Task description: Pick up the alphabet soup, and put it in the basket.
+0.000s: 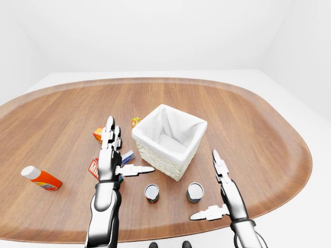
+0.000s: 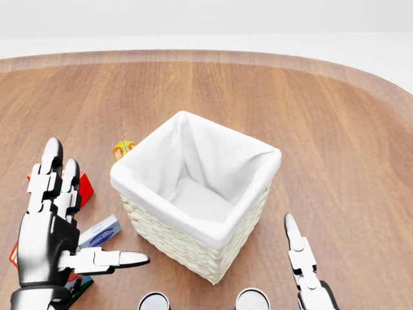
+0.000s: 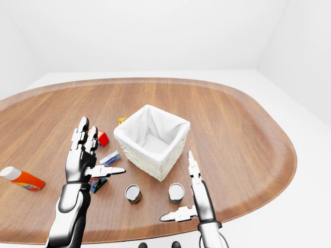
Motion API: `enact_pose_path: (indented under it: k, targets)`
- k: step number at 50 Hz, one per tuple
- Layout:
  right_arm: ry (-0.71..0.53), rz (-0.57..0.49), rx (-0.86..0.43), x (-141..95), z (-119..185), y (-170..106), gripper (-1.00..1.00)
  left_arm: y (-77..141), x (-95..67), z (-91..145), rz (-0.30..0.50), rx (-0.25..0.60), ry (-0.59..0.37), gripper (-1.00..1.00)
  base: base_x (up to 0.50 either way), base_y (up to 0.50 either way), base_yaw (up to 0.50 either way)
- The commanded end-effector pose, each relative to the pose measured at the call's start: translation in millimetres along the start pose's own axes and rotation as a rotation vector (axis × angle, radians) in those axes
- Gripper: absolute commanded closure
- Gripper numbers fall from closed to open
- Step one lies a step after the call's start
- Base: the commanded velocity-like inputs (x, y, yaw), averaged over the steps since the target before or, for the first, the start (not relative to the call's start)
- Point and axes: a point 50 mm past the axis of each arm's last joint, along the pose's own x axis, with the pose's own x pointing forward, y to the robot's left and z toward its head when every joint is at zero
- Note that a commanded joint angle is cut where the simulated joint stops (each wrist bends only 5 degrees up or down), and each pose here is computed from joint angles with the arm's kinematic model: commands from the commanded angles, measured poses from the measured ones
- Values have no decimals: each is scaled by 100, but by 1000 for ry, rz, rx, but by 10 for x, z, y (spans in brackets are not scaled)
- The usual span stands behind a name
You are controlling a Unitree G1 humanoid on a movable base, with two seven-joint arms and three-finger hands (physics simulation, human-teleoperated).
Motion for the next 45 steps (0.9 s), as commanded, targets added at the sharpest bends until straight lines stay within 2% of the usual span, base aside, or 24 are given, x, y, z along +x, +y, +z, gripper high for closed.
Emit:
enact_pose_path:
  k: [1,14,28,45]
  targets:
    - [41,8,-17,-35,-93,24,-100,2,-1,1,0,-1,0,-100,0,0,0]
    - [98,4,-29,-1,-246,22,-100,-1,-7,10,-2,-2,-1,-100,0,0,0]
    - [208,-1,-48,72,-540,24,-100,-2,0,12,-5,-3,-2,-100,0,0,0]
    - [276,4,-70,97,-715,64,-100,-5,-1,14,-7,-3,-3,-100,0,0,0]
